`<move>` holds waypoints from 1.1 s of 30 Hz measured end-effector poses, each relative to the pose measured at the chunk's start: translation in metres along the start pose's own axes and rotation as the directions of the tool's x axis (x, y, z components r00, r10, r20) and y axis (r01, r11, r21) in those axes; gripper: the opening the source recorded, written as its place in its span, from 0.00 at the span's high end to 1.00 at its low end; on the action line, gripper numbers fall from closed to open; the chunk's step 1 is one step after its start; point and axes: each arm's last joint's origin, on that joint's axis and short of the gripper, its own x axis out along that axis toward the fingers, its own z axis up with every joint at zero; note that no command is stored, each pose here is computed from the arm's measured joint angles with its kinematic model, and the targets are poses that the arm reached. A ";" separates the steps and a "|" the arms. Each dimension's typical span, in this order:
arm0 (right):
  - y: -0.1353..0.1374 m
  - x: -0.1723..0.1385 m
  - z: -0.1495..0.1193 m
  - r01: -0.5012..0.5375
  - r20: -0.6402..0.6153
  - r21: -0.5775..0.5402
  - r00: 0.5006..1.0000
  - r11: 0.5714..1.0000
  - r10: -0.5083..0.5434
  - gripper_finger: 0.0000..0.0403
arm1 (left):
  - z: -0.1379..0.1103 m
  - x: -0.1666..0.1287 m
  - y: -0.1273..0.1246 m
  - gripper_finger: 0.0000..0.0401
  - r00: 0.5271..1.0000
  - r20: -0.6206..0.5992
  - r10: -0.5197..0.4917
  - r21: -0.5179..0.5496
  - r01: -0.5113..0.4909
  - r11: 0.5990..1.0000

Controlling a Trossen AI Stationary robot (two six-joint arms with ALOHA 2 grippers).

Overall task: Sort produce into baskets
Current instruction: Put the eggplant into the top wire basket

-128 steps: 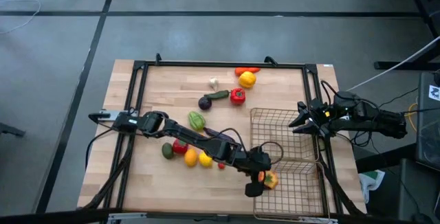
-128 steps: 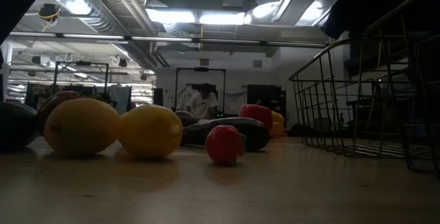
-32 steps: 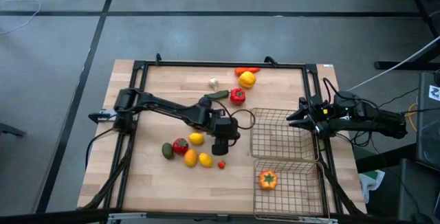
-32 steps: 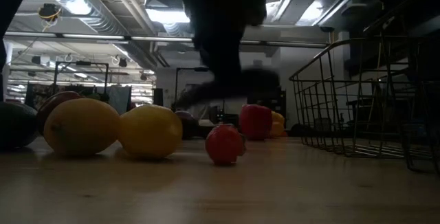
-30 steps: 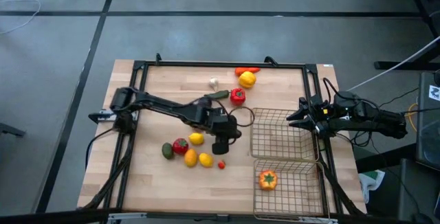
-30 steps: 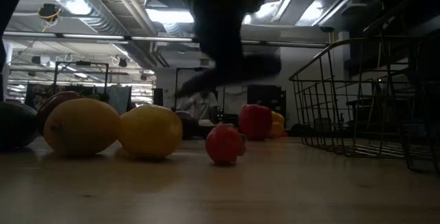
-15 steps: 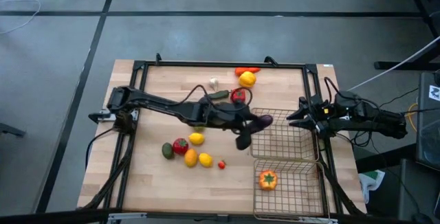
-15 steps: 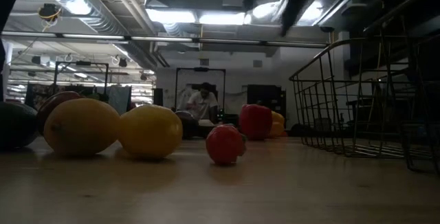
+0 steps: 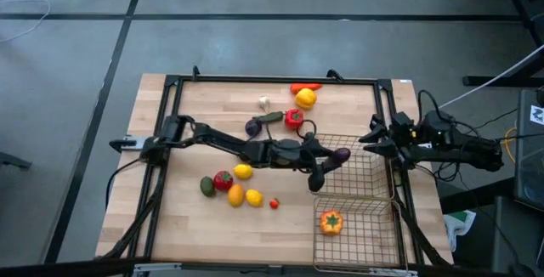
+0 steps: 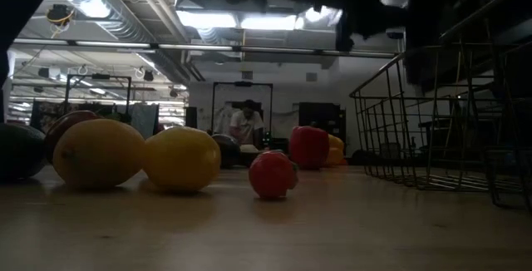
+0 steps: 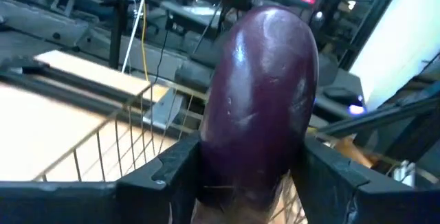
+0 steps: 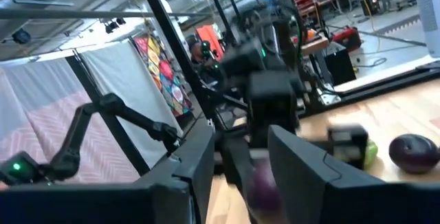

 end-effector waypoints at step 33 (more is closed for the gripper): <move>-0.001 0.000 -0.001 0.006 -0.015 0.005 1.000 1.000 -0.006 0.66 | -0.054 0.014 0.016 0.51 0.984 -0.169 0.056 0.164 -0.028 0.986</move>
